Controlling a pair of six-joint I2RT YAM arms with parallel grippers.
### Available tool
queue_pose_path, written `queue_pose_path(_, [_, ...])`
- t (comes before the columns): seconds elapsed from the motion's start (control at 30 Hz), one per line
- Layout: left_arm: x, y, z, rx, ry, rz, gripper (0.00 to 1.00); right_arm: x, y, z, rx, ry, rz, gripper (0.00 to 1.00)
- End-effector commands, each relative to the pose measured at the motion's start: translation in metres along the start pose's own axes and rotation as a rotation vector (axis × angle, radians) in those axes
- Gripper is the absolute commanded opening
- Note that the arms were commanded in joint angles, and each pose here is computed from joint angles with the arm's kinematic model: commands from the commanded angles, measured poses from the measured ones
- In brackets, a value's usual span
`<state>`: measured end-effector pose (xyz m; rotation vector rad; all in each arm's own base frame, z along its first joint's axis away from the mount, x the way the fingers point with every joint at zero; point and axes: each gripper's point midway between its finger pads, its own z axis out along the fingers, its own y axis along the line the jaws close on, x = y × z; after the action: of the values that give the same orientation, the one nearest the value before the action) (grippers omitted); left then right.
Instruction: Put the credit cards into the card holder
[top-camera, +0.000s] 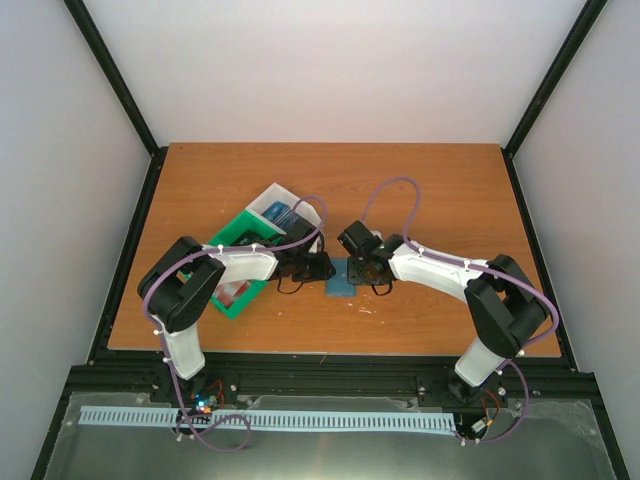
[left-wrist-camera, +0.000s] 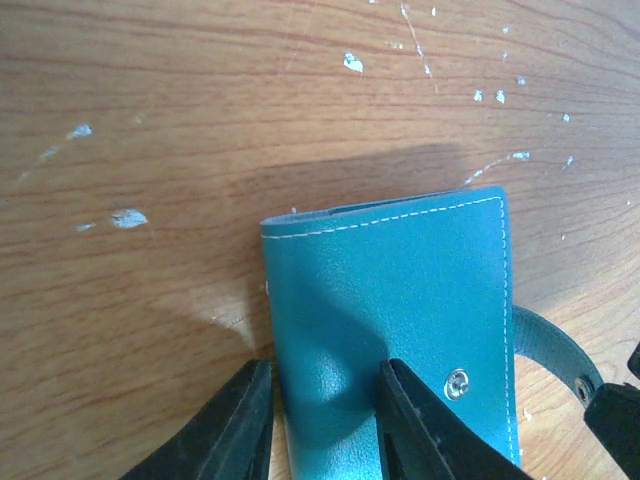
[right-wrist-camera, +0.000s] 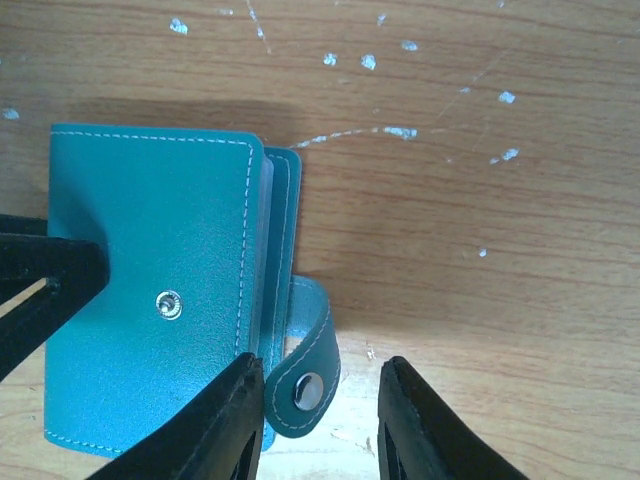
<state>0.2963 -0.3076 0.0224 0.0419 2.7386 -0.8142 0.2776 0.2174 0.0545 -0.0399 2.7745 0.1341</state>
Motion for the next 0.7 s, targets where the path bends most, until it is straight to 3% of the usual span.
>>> queue_pose_path(0.0, [0.048, 0.057, 0.018, -0.183, 0.147, -0.050, 0.32, 0.004, -0.001, 0.003, -0.003, 0.008, -0.015, 0.33])
queue_pose_path(0.13, [0.048, 0.057, 0.018, -0.180, 0.147, -0.049, 0.31, 0.005, 0.001, 0.005, -0.008, 0.013, -0.028, 0.38])
queue_pose_path(0.3, [0.049, 0.057, 0.018, -0.180, 0.150, -0.049, 0.31, 0.004, 0.014, 0.002, -0.075, 0.006, -0.060, 0.51])
queue_pose_path(0.43, [0.048, 0.057, 0.018, -0.179, 0.148, -0.050, 0.31, 0.006, 0.018, 0.004, -0.084, 0.012, -0.087, 0.57])
queue_pose_path(0.57, [0.048, 0.057, 0.018, -0.179, 0.150, -0.048, 0.31, 0.005, 0.014, 0.010, -0.042, 0.010, -0.088, 0.56])
queue_pose_path(0.67, [0.048, 0.057, 0.018, -0.178, 0.149, -0.048, 0.31, 0.001, 0.006, 0.009, 0.012, -0.006, -0.068, 0.49])
